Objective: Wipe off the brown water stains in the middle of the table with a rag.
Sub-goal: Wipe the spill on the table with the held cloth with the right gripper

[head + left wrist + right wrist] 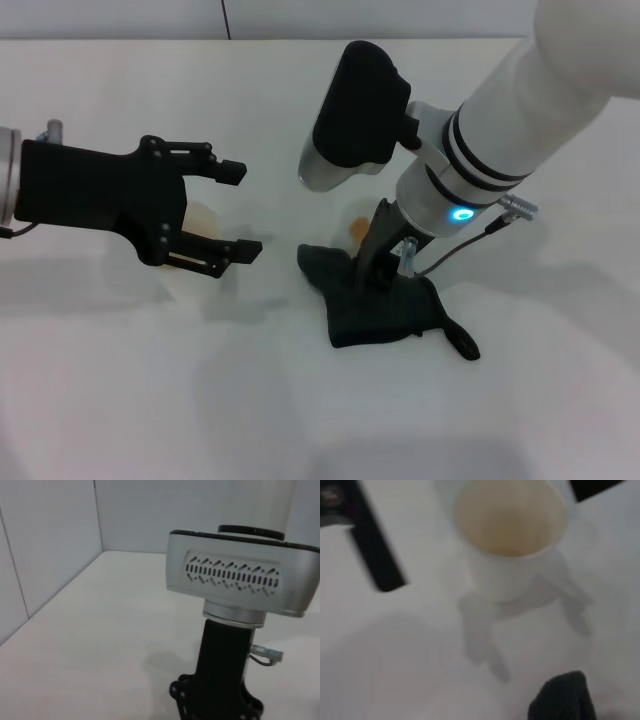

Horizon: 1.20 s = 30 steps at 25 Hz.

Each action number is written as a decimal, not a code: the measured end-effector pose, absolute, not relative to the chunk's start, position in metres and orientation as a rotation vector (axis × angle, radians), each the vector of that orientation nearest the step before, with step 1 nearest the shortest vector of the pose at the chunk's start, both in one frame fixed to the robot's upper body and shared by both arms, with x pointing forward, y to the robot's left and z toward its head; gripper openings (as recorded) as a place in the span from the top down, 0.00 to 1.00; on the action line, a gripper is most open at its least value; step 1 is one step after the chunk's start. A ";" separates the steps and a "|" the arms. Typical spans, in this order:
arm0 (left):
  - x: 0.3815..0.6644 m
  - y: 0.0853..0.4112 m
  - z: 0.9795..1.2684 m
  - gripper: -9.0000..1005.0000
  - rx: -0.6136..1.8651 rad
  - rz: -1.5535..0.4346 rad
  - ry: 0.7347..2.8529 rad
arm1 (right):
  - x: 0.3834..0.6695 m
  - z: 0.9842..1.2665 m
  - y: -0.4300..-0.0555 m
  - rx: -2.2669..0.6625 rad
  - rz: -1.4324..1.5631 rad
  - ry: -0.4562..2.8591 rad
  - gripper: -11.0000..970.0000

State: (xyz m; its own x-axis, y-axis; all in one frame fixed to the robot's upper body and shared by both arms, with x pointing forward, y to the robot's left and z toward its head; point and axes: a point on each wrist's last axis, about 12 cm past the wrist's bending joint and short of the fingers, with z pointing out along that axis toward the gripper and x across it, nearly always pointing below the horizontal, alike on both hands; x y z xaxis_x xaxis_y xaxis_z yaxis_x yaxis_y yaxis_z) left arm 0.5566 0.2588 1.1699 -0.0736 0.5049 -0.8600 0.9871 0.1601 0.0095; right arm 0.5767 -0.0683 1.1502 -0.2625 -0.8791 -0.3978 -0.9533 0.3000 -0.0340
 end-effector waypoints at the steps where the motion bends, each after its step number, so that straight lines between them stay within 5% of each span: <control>1: 0.556 0.259 1.170 0.12 1.443 -0.812 1.686 | 0.578 1.150 -0.069 -1.638 0.298 2.237 0.91; 22: 0.554 0.255 1.168 0.12 1.438 -0.821 1.681 | 0.619 1.153 -0.102 -1.306 0.162 2.343 0.91; 30: 0.556 0.253 1.169 0.12 1.442 -0.820 1.675 | 0.602 1.146 -0.086 -1.454 0.163 2.319 0.91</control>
